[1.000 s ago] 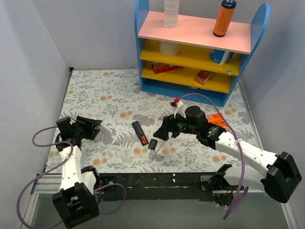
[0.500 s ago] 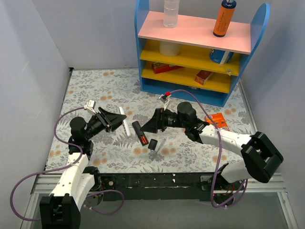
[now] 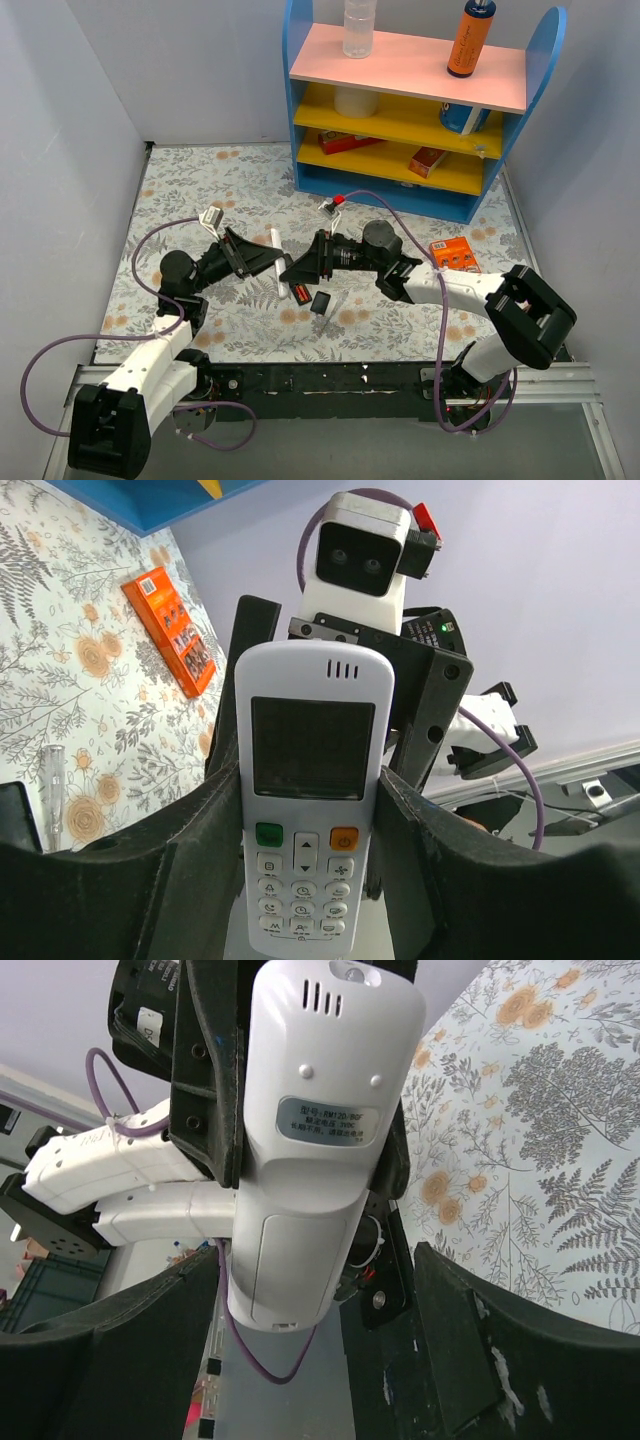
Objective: Unload the batteries from the remote control
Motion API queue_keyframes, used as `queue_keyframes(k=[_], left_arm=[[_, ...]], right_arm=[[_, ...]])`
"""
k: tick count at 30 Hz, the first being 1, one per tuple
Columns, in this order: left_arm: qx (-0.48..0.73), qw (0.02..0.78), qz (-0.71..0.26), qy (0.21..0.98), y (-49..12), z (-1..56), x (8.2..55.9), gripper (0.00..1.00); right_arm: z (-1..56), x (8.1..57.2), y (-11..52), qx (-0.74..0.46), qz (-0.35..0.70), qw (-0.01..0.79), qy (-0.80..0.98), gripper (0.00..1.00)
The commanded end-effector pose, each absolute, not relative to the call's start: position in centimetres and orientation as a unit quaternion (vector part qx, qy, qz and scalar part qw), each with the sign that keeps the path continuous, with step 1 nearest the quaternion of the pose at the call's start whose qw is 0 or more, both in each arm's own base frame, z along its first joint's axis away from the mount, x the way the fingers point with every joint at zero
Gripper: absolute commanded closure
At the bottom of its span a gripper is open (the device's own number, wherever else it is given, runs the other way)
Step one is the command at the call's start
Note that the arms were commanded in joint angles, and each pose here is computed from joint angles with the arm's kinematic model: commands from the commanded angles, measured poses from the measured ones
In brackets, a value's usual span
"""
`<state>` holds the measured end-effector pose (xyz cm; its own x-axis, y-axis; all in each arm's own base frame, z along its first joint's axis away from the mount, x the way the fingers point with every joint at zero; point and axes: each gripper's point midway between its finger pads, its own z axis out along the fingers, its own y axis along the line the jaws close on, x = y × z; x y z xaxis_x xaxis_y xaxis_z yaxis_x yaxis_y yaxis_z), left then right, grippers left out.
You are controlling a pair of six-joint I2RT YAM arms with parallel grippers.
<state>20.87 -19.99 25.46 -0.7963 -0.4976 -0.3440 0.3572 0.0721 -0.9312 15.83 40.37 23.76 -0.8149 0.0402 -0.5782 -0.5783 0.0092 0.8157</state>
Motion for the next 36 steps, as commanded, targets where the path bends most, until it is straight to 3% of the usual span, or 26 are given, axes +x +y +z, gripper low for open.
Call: queue_keyframes(k=[1,3,6,9,10,13,17,19,22,36], left_arm=[[-0.041,0.323,-0.696,0.64,-20.5,27.5,20.7,1.0],[-0.035,0.325,-0.698,0.637,-20.6,27.8,20.6,1.0],[-0.032,0.325,-0.699,0.636,-20.8,28.0,20.5,1.0],[-0.031,0.325,-0.698,0.638,-20.9,28.1,20.6,0.96],[-0.031,0.325,-0.697,0.638,-20.9,28.1,20.7,0.89],[-0.027,0.326,-0.69,0.645,-21.0,28.0,20.9,0.69],[-0.025,0.321,-0.672,0.667,-21.1,27.6,21.5,0.41],[-0.015,0.331,-0.659,0.675,-21.2,27.5,21.9,0.28],[-0.007,0.34,-0.638,0.691,-21.1,27.6,22.7,0.23],[-0.006,0.317,-0.564,0.763,-21.9,24.6,25.2,0.27]], right_arm=[[27.2,15.0,41.5,-0.229,0.705,0.252,0.622,0.17],[27.2,14.6,41.7,-0.234,0.706,0.249,0.62,0.2],[27.1,14.3,41.7,-0.234,0.708,0.251,0.617,0.33],[26.9,14.2,41.3,-0.227,0.707,0.255,0.619,0.54],[26.9,14.3,41.1,-0.225,0.707,0.259,0.619,0.66],[26.4,14.4,40.6,-0.227,0.695,0.272,0.626,0.83],[25.1,15.0,40.3,-0.238,0.658,0.295,0.651,0.98],[24.2,15.6,40.1,-0.242,0.632,0.304,0.671,0.99],[23.4,15.9,39.7,-0.246,0.606,0.31,0.69,0.99],[21.4,19.0,38.4,-0.274,0.462,0.367,0.759,0.99]])
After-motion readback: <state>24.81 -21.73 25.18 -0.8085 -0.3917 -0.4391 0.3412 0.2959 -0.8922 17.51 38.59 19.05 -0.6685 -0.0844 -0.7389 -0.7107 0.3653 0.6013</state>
